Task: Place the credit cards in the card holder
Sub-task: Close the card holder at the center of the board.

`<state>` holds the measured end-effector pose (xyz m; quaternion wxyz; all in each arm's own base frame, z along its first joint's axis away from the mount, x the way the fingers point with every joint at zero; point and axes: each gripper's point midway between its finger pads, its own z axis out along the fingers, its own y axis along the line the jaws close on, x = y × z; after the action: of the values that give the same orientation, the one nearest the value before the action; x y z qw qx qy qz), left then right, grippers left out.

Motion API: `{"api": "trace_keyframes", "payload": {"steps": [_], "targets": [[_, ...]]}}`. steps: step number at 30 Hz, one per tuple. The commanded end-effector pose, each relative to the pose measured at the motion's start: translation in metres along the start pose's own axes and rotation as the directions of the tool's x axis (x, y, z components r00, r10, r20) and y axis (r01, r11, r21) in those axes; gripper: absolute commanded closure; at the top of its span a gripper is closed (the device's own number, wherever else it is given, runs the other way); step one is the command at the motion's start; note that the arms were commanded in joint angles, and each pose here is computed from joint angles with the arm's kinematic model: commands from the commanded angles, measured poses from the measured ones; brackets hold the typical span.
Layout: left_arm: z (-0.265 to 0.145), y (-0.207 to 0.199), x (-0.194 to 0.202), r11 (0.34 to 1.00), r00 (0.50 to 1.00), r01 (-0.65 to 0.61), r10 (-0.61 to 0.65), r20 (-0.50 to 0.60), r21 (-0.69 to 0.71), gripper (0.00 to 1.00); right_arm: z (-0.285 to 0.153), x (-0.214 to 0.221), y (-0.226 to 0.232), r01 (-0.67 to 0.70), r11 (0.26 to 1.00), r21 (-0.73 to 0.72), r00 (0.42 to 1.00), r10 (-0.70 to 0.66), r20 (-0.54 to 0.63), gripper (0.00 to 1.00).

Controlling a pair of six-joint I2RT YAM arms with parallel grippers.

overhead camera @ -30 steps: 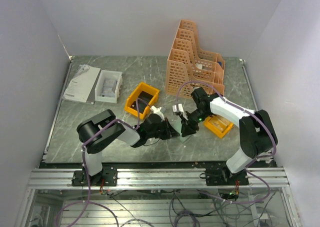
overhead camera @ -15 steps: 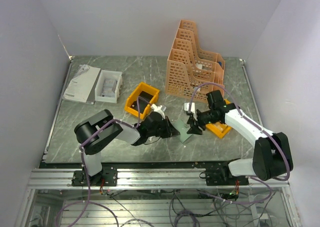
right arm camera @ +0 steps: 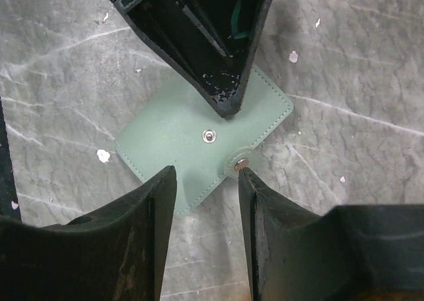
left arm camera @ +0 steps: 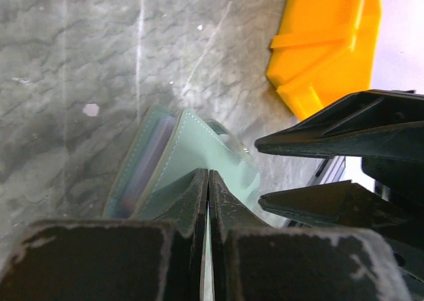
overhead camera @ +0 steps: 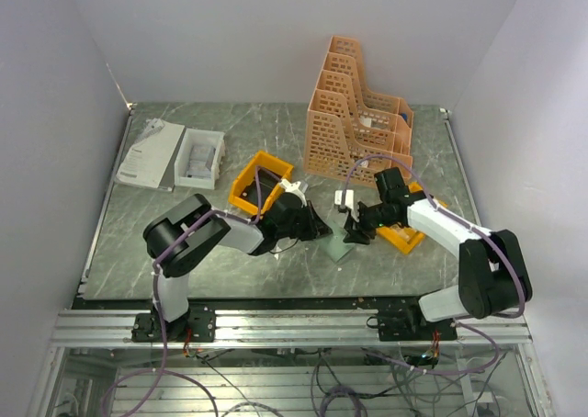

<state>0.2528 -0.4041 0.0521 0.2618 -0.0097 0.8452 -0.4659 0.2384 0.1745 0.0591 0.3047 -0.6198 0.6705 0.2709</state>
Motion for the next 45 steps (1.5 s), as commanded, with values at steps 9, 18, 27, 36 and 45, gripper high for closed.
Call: {"api": "trace_keyframes", "payload": {"steps": [9, 18, 27, 36, 45], "targets": [[0.011, 0.041, 0.022, 0.997, 0.998, -0.005, -0.001, -0.069, -0.082, 0.93, 0.003, -0.004, -0.022, -0.099, 0.994, 0.046, 0.995, 0.100, -0.025, 0.62], [0.008, 0.048, 0.028, 0.996, 0.997, 0.005, -0.011, -0.071, -0.086, 0.93, 0.008, -0.001, -0.019, -0.091, 0.995, 0.044, 0.994, 0.094, -0.055, 0.66], [0.007, 0.048, 0.028, 0.996, 0.998, 0.009, -0.014, -0.066, -0.084, 0.93, 0.011, 0.000, -0.019, -0.088, 0.994, 0.057, 0.992, 0.093, -0.080, 0.74], [0.006, 0.046, 0.026, 0.997, 0.998, 0.007, -0.012, -0.061, -0.082, 0.93, 0.012, 0.000, -0.020, -0.105, 0.993, 0.053, 0.989, 0.110, -0.097, 1.00], [0.004, 0.045, 0.025, 0.997, 0.998, 0.004, -0.009, -0.059, -0.081, 0.93, 0.008, 0.000, -0.029, -0.120, 0.987, 0.103, 0.985, 0.132, -0.110, 0.96]]}}
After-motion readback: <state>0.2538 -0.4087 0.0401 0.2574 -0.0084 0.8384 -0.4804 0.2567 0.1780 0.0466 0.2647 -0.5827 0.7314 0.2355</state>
